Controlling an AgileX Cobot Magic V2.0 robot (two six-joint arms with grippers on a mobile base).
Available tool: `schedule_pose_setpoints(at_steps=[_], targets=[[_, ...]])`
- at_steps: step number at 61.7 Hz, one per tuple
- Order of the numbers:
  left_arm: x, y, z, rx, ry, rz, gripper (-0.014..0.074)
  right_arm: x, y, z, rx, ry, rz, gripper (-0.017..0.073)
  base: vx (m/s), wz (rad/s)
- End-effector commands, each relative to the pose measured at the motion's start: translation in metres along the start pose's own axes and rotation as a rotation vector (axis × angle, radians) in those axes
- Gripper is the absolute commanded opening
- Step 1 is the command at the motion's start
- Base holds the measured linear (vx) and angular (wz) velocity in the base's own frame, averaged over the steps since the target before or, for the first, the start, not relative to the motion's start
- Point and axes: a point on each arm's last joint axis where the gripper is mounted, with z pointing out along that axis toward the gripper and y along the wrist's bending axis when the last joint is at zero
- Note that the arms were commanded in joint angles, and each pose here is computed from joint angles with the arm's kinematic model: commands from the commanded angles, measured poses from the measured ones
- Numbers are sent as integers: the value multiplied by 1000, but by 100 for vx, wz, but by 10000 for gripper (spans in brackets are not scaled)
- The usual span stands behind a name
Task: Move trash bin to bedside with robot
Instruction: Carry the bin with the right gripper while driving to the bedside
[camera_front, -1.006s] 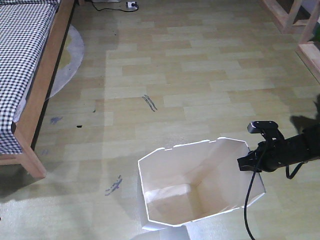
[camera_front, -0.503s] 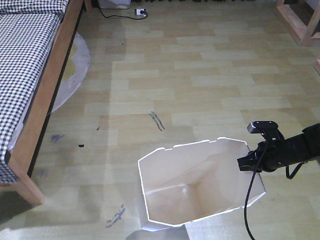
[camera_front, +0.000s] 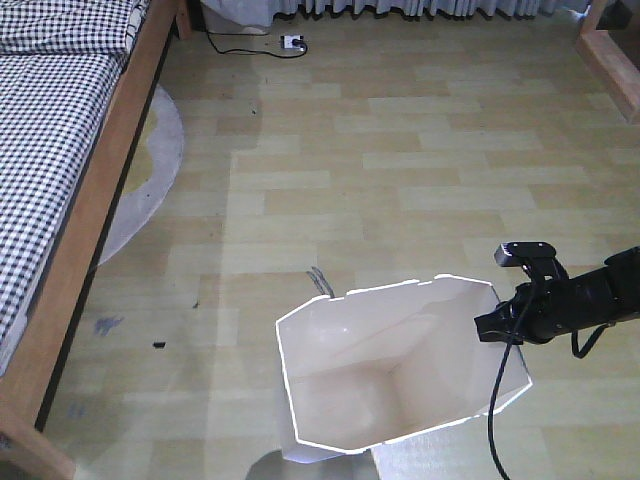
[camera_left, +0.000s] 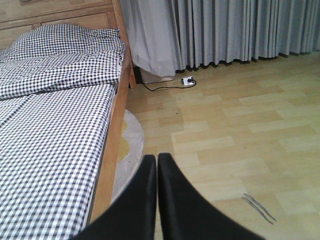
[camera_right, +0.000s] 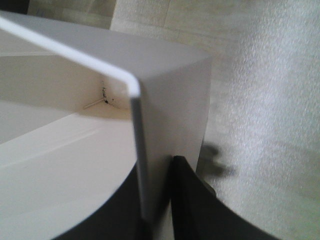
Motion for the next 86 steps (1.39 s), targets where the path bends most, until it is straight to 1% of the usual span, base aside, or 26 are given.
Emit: schedule_pose_setpoints(at_steps=[1, 86], targets=[[2, -2, 2, 12, -56, -11, -6, -20, 20, -21, -158, -109, 24, -7, 38, 3], [2, -2, 2, 12, -56, -11, -6, -20, 20, -21, -158, -109, 24, -7, 38, 4]])
